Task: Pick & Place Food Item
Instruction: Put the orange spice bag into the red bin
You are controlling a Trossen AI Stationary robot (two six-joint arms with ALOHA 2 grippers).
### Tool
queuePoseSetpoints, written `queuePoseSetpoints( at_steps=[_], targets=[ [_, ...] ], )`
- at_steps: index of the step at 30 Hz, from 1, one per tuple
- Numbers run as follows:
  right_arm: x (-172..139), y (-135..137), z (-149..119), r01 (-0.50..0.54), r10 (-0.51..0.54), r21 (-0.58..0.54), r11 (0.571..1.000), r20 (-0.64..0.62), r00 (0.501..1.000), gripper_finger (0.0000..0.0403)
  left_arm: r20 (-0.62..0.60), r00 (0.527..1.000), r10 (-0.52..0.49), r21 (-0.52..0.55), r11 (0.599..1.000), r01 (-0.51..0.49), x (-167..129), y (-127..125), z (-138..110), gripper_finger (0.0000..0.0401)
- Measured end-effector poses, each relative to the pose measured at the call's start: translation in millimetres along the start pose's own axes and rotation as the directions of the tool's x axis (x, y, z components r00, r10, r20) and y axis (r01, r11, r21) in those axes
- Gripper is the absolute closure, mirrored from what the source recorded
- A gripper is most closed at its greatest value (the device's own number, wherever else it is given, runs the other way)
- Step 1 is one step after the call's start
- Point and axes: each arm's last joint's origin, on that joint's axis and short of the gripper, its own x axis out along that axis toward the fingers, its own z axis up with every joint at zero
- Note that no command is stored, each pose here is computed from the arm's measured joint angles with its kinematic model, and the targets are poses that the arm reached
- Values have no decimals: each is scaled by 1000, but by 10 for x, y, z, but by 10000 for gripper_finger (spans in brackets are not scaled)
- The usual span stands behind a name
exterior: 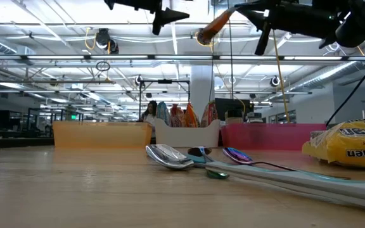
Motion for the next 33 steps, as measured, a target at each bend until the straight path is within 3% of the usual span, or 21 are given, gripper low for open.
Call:
queuePoseSetpoints(
  at_steps=[5,9,14,19,22,27,33],
  targets=[
    [13,-41,-33,95,-95,3,995,-79,992,403,7,997,-82,-47,996,82,-64,115,79,158],
    [136,-3,24,211,-213,-27,977,-194,958,403,-14,987,-160,-97,983,158,-124,206,120,158],
    [313,133,257,353,-399,-186,917,-376,836,403,-35,975,-218,-150,966,210,-195,312,156,158],
    [392,316,651,421,-518,-309,853,-404,754,403,-35,976,-217,-168,964,208,-225,366,173,157],
    [401,384,895,486,-578,-314,815,-382,722,403,-36,975,-218,-166,964,209,-224,363,172,157],
    [378,339,1147,592,-680,-336,733,-392,620,403,-43,972,-230,-143,965,222,-204,325,157,158],
    [389,25,1169,634,-665,-288,718,-552,503,403,-45,971,-235,-139,964,227,-198,313,152,158]
  ],
)
